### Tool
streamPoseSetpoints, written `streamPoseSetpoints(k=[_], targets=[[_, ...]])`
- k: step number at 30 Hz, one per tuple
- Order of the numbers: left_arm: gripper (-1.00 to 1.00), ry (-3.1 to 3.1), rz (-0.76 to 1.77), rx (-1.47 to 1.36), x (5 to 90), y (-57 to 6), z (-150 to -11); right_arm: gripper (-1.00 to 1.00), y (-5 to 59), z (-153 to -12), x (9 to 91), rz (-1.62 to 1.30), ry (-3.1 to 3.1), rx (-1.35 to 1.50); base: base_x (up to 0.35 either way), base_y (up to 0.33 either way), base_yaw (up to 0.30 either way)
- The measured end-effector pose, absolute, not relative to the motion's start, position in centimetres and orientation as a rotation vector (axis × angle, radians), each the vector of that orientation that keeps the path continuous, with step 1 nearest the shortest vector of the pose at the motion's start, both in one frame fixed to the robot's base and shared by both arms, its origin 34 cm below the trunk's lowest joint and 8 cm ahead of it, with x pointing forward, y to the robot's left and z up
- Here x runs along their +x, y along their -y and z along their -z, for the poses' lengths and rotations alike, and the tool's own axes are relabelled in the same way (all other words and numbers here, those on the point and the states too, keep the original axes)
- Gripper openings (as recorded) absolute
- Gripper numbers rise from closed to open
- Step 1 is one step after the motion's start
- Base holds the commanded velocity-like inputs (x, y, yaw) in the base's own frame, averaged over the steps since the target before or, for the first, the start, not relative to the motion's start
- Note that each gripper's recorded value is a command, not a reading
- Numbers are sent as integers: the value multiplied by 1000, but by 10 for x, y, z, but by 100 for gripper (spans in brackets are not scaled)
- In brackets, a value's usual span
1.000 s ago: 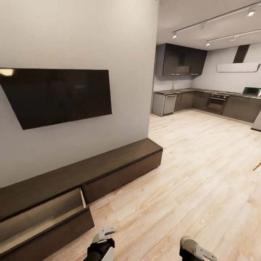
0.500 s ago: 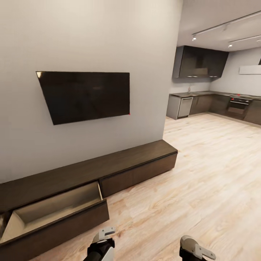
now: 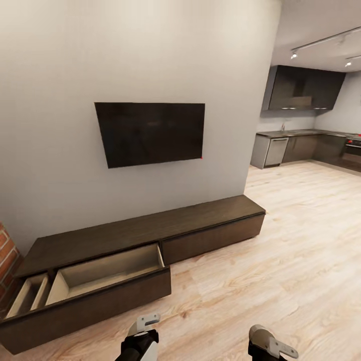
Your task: Place each of the two pumpkins and all three candles from the living room inside a cabinet in the living room (use any cabinet), then make sure every cabinet is closed, and position the cauldron so it is next to a table in the living room.
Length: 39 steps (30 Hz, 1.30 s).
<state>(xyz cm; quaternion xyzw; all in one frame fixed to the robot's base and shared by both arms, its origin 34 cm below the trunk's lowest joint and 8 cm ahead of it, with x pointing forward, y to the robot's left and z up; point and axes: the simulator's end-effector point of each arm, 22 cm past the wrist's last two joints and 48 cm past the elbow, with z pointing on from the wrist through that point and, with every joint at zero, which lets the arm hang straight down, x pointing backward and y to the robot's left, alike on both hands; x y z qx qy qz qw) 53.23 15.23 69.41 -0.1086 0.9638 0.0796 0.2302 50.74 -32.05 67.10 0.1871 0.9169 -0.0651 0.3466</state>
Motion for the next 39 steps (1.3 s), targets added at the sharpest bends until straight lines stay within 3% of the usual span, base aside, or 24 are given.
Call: streamPoseSetpoints(k=[22, 31, 39], targets=[[-100, -2652, -213, -295, 533, -151, -694, -100, 314, -670, 507, 164, -2382, 485, -20, 43, 1], [-100, -2650, -216, -290, 533, -151, -695, -100, 310, -670, 507, 157, -2383, 487, 126, -35, 0], [-100, -2647, -213, -292, 533, -151, -696, -100, 309, -672, 508, 153, -2379, 487, 87, 76, 215]])
